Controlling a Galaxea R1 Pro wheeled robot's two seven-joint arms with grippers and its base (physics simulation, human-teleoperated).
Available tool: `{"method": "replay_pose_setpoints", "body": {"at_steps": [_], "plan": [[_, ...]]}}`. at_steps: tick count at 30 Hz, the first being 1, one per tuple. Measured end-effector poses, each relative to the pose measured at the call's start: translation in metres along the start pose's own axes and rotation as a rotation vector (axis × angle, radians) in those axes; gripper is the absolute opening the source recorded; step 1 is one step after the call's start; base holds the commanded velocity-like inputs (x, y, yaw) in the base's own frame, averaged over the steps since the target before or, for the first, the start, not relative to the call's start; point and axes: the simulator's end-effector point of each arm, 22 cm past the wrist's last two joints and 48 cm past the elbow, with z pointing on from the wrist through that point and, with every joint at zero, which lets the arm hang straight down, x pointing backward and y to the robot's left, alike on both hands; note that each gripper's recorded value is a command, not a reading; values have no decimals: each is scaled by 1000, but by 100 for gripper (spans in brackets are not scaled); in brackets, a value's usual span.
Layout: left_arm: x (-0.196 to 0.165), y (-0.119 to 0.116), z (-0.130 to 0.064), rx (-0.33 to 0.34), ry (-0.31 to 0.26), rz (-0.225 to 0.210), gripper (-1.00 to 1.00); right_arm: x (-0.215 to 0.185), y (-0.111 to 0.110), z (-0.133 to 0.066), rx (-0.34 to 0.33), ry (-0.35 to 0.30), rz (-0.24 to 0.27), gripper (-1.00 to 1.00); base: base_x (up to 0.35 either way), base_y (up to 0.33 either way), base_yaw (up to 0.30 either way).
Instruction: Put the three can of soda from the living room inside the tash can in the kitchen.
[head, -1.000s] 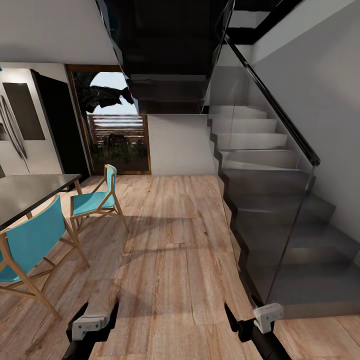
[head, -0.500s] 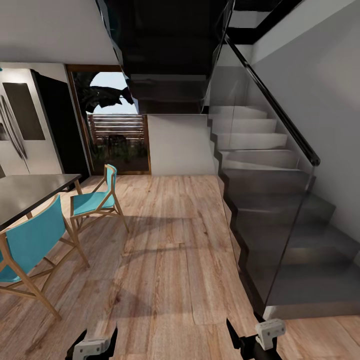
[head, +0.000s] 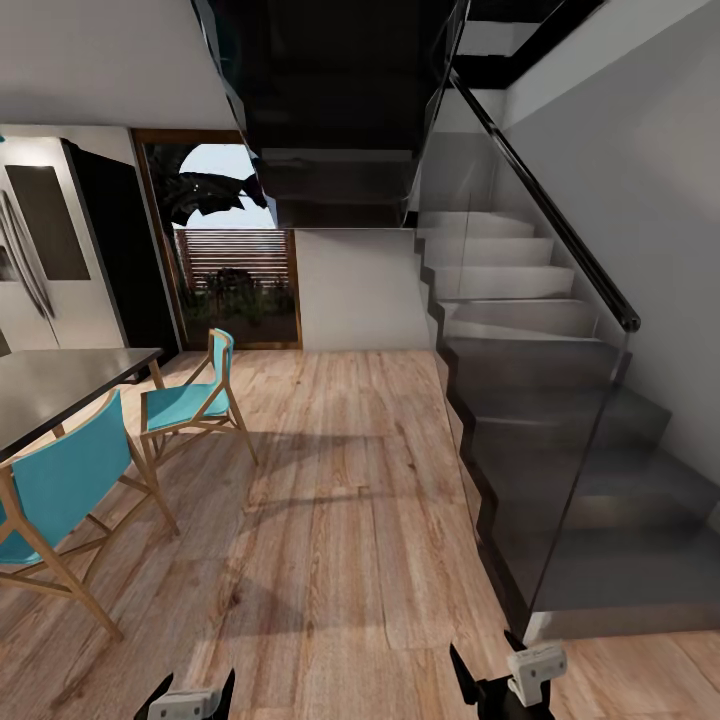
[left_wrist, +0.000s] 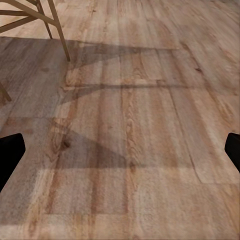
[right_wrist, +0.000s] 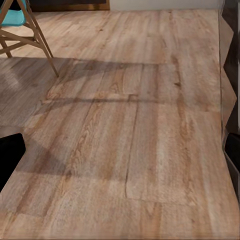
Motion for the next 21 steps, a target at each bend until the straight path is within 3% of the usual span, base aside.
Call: {"method": "replay_pose_setpoints", "body": {"at_steps": [9, 14, 21], "plan": [[0, 0, 0, 0, -1, 1, 100, 5, 3, 1, 0, 10, 9, 100, 0, 0, 26], [4, 0, -1, -1, 8, 0, 100, 5, 16, 4, 18, 10, 54, 100, 0, 0, 10], [6, 1, -1, -2, 12, -1, 100, 4, 20, 5, 15, 9, 60, 100, 0, 0, 1]]}}
